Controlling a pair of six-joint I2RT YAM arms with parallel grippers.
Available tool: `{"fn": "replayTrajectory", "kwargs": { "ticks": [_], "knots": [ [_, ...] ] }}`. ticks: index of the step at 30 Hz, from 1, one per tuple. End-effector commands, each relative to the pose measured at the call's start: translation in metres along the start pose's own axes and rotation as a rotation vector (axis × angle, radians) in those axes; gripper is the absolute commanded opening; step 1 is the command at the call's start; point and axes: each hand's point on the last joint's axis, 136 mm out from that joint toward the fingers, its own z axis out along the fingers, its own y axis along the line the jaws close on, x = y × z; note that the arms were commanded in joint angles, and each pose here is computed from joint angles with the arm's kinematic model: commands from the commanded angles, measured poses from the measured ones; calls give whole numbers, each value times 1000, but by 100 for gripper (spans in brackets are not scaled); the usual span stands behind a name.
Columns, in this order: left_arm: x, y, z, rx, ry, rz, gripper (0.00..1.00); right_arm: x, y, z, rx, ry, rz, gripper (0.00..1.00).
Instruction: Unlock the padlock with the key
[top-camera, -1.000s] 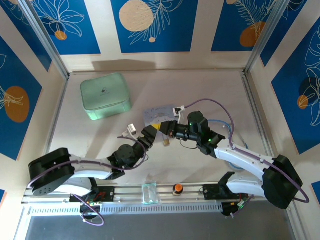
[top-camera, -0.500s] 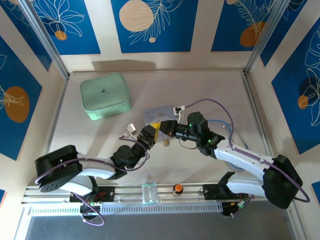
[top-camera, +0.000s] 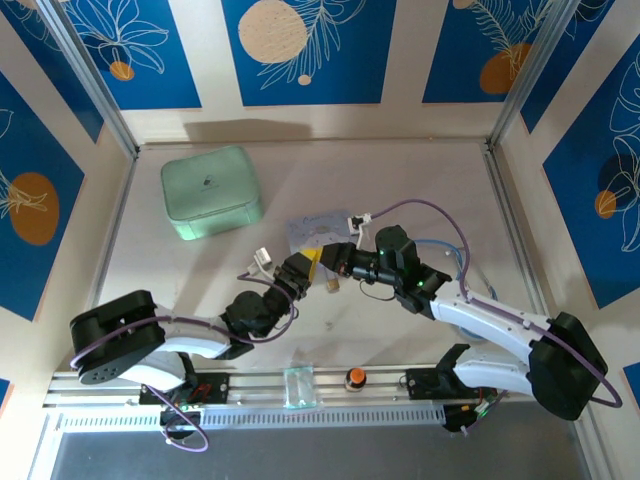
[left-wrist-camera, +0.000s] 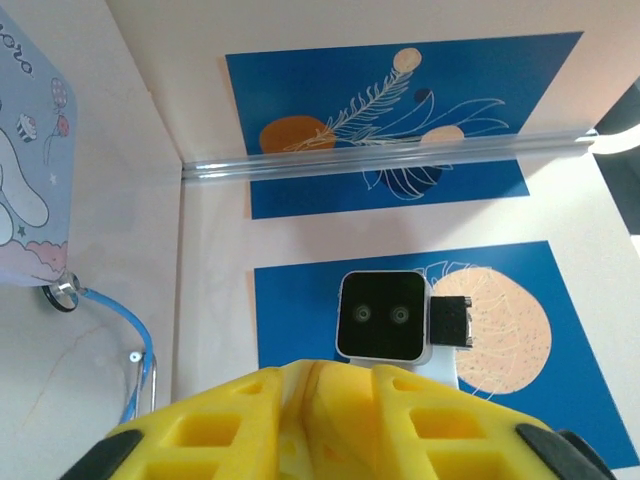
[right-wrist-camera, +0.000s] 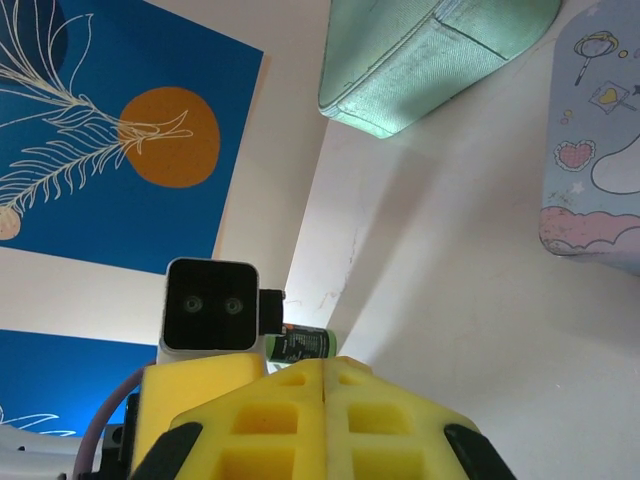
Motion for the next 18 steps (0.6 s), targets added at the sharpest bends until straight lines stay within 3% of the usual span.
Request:
{"fn": "replayTrajectory", "kwargs": {
  "ticks": [1,4,7,10,13,18],
  "knots": [
    [-3,-5,-3,20,-10,-2,18,3,-2,-6,13,-1,-26,0],
    [-5,1,-5,-17,-1,74,17,3,-17,-10,78,-1,-43,0],
    [-7,20,-7,-164,48,205,31,3,-45,-22,261,13,-108,2],
    [-9,19,-12,-322,127,465,47,10,-73,-41,432,51,-163,16],
    [-14,13,-20,-365,165,639,56,25,-99,-60,558,116,-161,33],
    [-8,13,-28,-416,284,811,60,64,-127,-85,676,275,-98,40]
  ]
}}
